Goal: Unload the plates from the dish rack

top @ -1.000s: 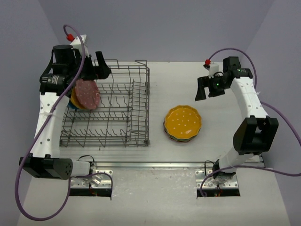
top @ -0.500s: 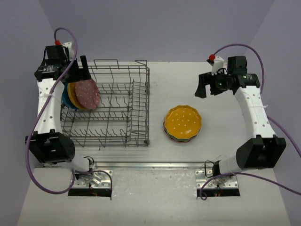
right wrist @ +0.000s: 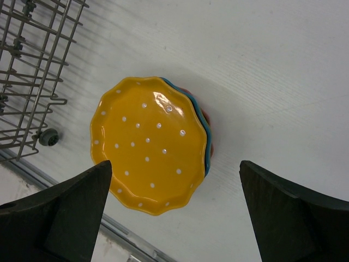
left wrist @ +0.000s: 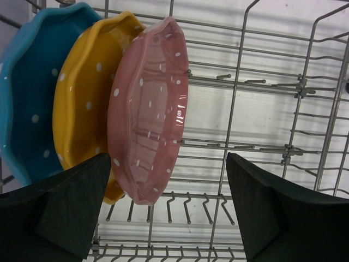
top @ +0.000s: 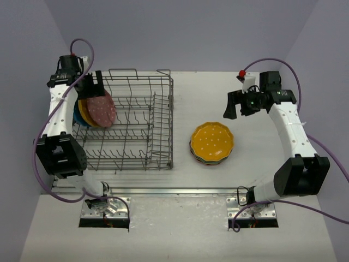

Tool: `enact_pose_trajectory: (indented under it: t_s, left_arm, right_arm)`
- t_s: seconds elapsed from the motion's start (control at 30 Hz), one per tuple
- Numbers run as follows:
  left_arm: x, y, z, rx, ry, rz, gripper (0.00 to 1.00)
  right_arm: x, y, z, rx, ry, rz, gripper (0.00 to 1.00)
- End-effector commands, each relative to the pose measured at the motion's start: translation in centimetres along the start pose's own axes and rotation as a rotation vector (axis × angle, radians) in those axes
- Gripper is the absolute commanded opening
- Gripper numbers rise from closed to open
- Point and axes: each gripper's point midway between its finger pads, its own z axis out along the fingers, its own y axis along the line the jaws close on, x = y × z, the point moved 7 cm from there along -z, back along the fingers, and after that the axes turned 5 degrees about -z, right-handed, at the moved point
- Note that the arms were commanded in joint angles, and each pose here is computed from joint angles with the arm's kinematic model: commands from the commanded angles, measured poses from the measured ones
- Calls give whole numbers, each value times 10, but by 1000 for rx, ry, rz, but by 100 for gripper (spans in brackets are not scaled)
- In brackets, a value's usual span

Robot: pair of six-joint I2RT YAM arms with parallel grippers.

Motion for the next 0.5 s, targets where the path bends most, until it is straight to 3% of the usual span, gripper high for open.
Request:
enact_pose_trajectory:
  t_s: [0.0, 0.33, 0.47]
  left_arm:
    - [1, 10, 20, -37, 2, -12, 84]
    - [18, 19, 48, -80, 31, -23, 82]
    - [23, 10, 55, 16, 39, -29, 73]
  right_arm:
    - [-8, 5, -6, -7, -61, -30, 99]
    - [-8, 6, -4, -21, -61, -19, 99]
    - [-9, 6, -4, -25, -61, -16, 99]
